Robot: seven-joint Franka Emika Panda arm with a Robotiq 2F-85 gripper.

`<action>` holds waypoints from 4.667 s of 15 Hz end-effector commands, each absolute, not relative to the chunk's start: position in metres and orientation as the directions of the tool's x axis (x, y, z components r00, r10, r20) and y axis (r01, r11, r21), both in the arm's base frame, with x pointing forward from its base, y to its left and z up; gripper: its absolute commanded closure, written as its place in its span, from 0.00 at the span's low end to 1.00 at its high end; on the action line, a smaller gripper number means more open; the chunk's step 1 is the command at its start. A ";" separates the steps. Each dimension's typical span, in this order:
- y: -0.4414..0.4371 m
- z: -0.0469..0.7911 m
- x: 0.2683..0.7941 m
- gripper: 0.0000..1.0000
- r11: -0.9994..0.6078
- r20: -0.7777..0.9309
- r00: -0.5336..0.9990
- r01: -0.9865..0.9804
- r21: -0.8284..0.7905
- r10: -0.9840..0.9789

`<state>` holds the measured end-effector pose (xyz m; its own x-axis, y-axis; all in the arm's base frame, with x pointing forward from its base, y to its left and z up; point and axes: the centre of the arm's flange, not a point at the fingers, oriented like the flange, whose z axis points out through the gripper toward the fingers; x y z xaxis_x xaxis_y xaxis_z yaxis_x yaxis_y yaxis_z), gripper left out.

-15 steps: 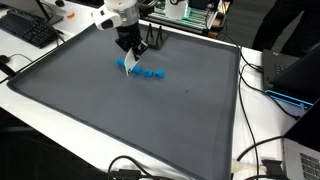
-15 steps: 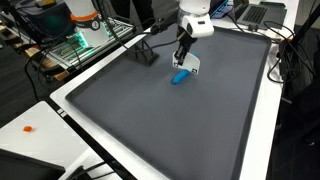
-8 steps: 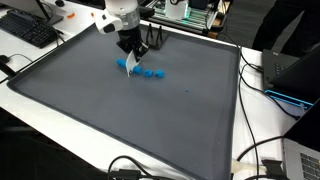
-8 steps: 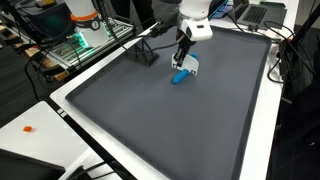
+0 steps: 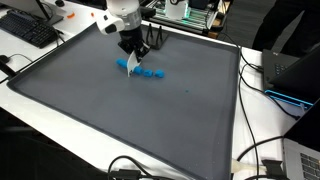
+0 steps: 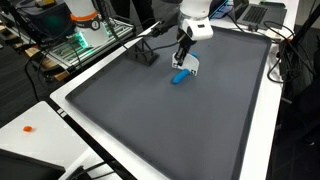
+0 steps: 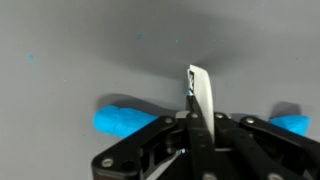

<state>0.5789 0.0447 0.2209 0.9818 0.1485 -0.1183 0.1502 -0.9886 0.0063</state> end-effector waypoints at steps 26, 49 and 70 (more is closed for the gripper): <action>0.029 0.268 0.577 0.99 -0.993 -0.047 0.992 0.118 0.023 0.117; -0.003 0.230 0.582 0.99 -0.997 -0.084 0.993 0.081 0.013 0.080; 0.005 0.201 0.577 0.99 -0.995 -0.129 0.987 0.087 -0.056 0.093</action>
<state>0.5837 -0.0002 0.2216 0.9912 0.0791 -0.1062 0.0794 -0.9968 -0.0017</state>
